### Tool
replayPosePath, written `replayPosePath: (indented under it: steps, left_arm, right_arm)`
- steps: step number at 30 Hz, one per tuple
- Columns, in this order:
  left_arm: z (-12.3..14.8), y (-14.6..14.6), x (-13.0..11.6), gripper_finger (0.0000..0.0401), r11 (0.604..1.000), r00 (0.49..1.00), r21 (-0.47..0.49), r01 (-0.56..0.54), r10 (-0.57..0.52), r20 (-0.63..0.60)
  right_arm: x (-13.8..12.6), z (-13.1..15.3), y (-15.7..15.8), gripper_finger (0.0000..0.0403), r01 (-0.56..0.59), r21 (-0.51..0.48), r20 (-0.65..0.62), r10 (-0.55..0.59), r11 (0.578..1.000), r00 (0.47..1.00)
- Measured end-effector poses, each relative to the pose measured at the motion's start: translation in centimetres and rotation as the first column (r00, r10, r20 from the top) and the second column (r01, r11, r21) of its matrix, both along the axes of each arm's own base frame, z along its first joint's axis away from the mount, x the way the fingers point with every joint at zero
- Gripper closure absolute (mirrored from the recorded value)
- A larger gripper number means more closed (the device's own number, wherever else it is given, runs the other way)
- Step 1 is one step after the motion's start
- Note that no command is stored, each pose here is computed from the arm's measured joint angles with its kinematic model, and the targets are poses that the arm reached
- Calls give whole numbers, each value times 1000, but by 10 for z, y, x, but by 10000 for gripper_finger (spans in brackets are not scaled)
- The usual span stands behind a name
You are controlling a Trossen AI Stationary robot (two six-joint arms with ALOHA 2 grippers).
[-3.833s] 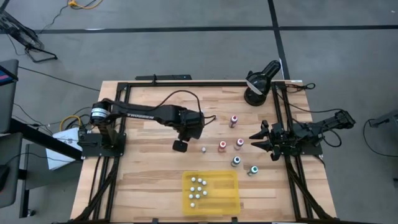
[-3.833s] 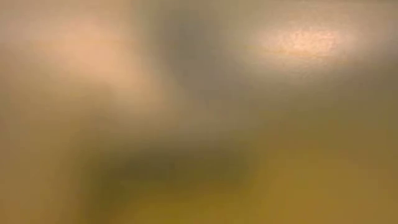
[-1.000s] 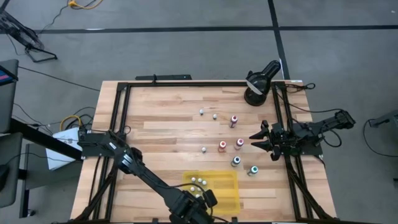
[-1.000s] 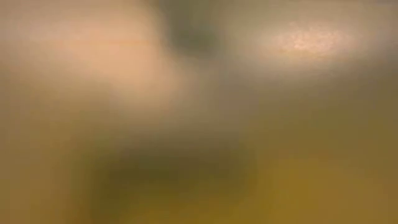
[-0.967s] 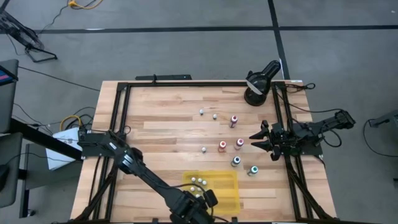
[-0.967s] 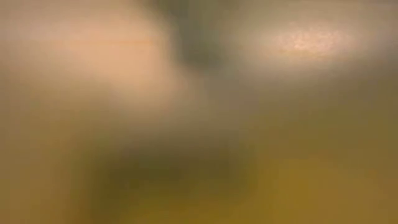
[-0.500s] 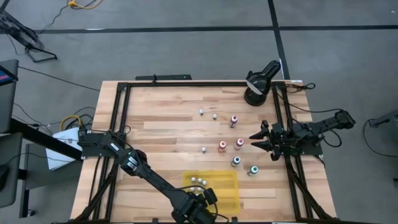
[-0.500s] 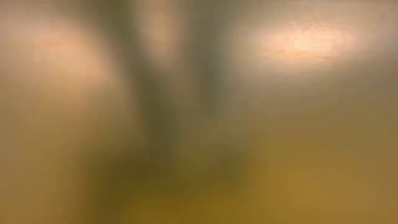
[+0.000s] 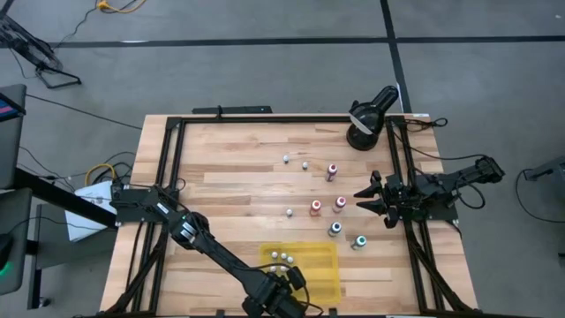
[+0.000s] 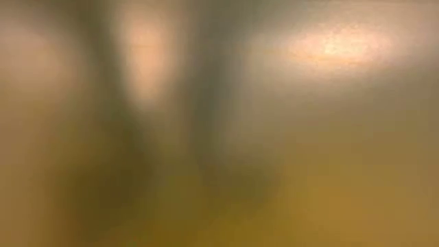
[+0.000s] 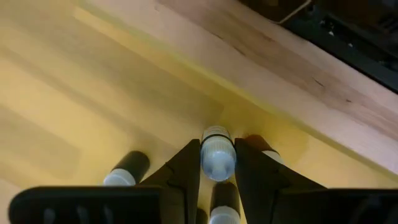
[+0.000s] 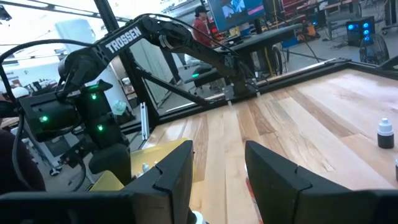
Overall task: Pick & Place food coloring
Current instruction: Put the small blue food coloring bottle in the yellow bin, then put the small red food coloring bottle in the yellow bin
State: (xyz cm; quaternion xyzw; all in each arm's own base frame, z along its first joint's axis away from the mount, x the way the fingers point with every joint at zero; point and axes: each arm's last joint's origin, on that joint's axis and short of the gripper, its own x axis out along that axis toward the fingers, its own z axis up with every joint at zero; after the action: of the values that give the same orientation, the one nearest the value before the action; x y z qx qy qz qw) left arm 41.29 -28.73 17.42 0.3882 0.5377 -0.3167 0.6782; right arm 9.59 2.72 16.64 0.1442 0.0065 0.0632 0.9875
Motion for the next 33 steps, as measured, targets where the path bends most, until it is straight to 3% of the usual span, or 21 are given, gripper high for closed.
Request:
replayPosePath:
  steps: [8,18,24,33]
  left_arm:
    - [0,0,0,320,1000,1000,-2,-10,10,2]
    - [0,-2,0,275,1000,1000,-9,-21,21,7]
    - [0,-4,-2,269,1000,1000,-8,-17,17,7]
    - [18,-9,-3,269,999,999,-31,-8,9,43]
  right_arm:
    - [0,0,0,264,0,0,1,0,1000,1000]
    - [0,0,0,265,0,0,0,0,1000,1000]
    - [0,0,0,265,0,0,0,0,1000,1000]
    - [0,0,0,264,0,0,0,0,1000,1000]
